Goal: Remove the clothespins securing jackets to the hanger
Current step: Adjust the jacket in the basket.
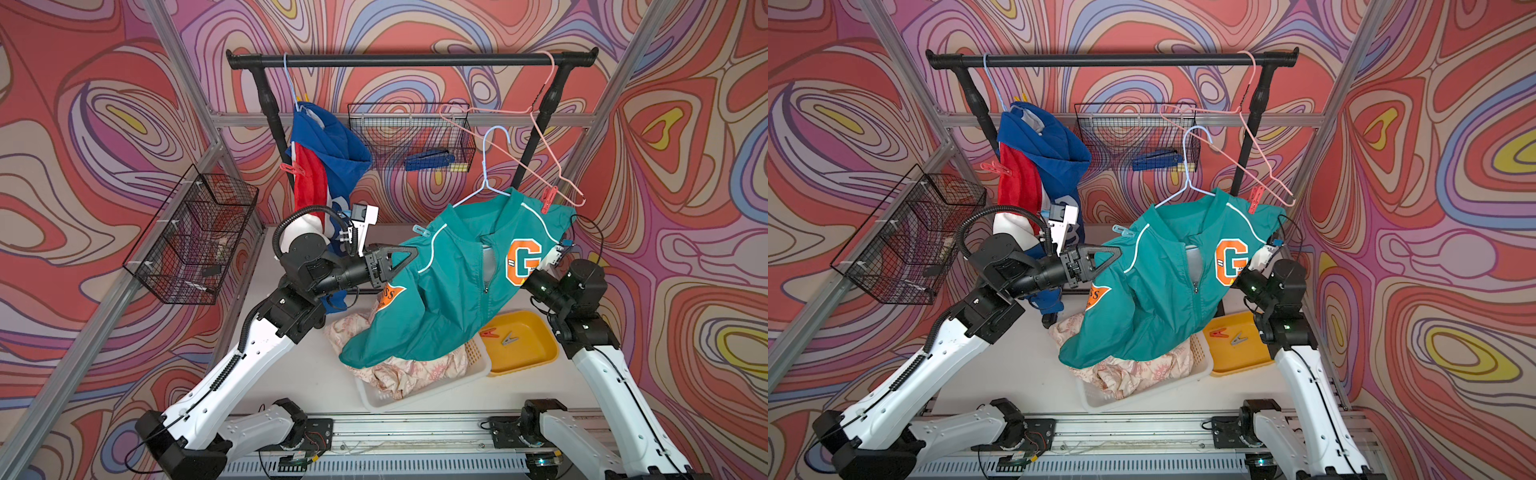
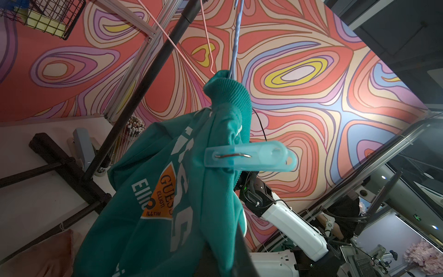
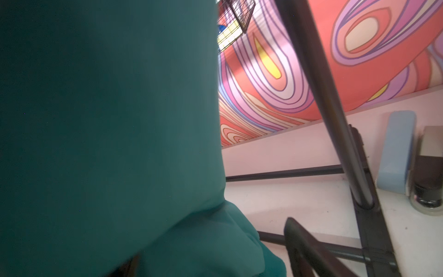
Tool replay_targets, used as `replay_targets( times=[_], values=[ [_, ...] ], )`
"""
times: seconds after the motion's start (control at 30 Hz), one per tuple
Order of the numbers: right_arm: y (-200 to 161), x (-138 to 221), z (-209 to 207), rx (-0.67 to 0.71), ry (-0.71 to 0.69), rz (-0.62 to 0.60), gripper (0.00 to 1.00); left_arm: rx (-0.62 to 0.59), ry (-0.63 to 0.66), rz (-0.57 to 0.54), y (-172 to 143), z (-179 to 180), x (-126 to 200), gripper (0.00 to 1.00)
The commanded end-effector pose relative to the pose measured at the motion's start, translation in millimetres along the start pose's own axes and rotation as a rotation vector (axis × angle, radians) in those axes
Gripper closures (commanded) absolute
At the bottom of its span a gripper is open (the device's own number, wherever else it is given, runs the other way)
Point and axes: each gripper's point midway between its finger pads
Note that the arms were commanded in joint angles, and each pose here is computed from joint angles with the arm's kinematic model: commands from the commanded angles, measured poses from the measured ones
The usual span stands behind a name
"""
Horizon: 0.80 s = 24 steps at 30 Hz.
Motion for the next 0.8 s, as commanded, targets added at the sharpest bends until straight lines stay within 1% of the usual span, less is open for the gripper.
replay_targets(
  times=[0.0, 0.2, 0.37, 0.7, 0.77],
  values=[
    [1, 2, 18, 0.027, 0.075, 0.009, 0.09, -0.091, -0.041, -0.080, 8, -26, 21, 1.00],
    [-32, -8, 38, 0.042, 0.111, 0.085, 0.12, -0.099, 0.063, -0.070, -19, -5, 46, 1.00],
    [-52, -15, 55, 0.039, 0.139, 0.120, 0.12, -0.072, 0.142, -0.048, -44, 19, 60, 1.00],
    [-114, -33, 82, 0.000, 0.198, 0.228, 0.15, -0.131, 0.360, -0.032, -79, 57, 105, 1.00],
    [-122, -34, 88, -0.002, 0.206, 0.241, 0.16, -0.146, 0.395, -0.054, -84, 65, 115, 1.00]
  ],
)
Point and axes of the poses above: each gripper's point midway between its finger pads, its own x axis back along the fingers, its own z axis along the line the jaws close on, y = z × x, and after that the axes turned 4 degrees about x, right-handed
